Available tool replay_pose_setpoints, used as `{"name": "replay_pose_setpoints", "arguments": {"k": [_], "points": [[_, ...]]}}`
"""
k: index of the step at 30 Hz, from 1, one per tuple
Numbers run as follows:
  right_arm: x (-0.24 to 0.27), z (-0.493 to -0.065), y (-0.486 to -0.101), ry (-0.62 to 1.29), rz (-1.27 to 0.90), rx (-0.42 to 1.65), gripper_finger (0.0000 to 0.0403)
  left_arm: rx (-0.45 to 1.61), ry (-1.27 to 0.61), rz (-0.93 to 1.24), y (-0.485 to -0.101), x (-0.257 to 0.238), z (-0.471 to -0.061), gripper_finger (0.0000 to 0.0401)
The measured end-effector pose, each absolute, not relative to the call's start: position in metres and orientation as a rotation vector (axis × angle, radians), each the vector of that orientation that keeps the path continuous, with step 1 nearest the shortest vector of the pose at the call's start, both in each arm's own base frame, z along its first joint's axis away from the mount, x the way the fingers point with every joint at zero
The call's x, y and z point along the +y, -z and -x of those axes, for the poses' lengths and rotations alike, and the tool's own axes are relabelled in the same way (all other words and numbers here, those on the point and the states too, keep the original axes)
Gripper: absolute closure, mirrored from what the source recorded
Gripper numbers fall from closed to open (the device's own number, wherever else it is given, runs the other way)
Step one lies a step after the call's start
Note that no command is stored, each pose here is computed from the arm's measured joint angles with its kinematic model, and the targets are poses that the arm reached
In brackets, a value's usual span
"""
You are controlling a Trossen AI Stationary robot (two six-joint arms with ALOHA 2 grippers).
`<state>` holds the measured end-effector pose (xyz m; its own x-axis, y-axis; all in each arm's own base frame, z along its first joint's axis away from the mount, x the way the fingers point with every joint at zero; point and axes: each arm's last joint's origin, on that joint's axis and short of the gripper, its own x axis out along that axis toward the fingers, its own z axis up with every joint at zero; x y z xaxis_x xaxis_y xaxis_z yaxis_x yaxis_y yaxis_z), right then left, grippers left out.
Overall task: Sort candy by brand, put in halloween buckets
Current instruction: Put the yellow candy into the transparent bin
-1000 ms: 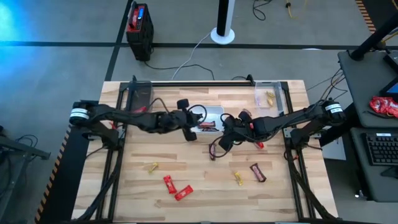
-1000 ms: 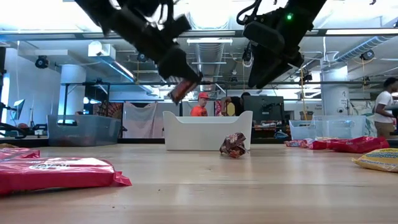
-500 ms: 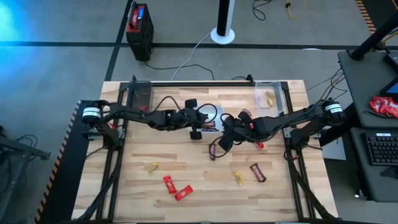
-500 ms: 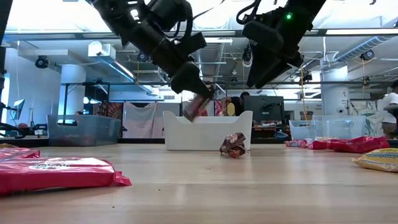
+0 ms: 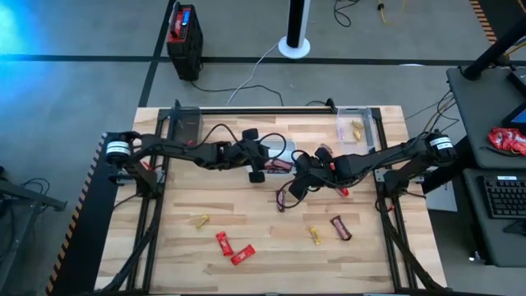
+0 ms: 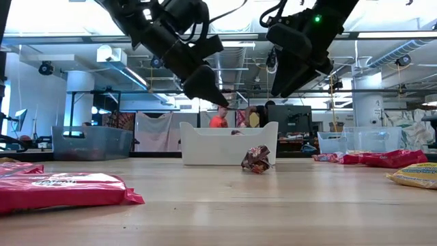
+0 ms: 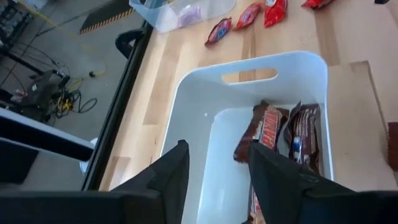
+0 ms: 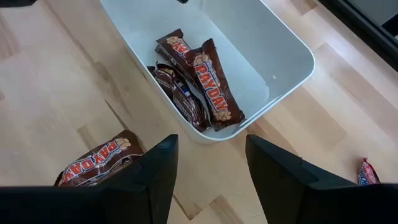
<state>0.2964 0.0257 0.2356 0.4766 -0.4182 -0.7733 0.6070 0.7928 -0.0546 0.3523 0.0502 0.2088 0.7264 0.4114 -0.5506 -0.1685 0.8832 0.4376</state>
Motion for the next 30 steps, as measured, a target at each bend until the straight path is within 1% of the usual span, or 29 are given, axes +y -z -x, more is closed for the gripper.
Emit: {"name": "replay_pose_setpoints", "arguments": {"k": [4,7,13,18,22,27,30], "points": [[0.026,-0.296,-0.235,0.623,-0.255,0.876,0.0220,0.704,-0.329,-0.358,-0.214,0.048,-0.347,0.0250],[0.029,-0.297,-0.235,0.579,-0.306,0.900,0.0220,0.723,-0.318,-0.339,-0.221,0.042,-0.340,0.0250],[0.047,-0.294,-0.231,0.420,-0.486,0.998,0.0220,0.676,-0.283,-0.289,-0.241,0.019,-0.318,0.0251],[0.071,-0.289,-0.230,0.364,-0.670,1.053,0.0220,0.596,-0.229,-0.250,-0.254,-0.006,-0.292,0.0251],[0.092,-0.280,-0.228,0.382,-0.763,1.103,0.0220,0.533,-0.181,-0.205,-0.259,-0.025,-0.274,0.0251],[0.111,-0.262,-0.224,0.511,-0.845,1.194,0.0223,0.454,-0.125,-0.163,-0.261,-0.041,-0.258,0.0251],[0.122,-0.255,-0.223,0.546,-0.877,1.209,0.0229,0.424,-0.102,-0.151,-0.259,-0.047,-0.252,0.0251]]}}
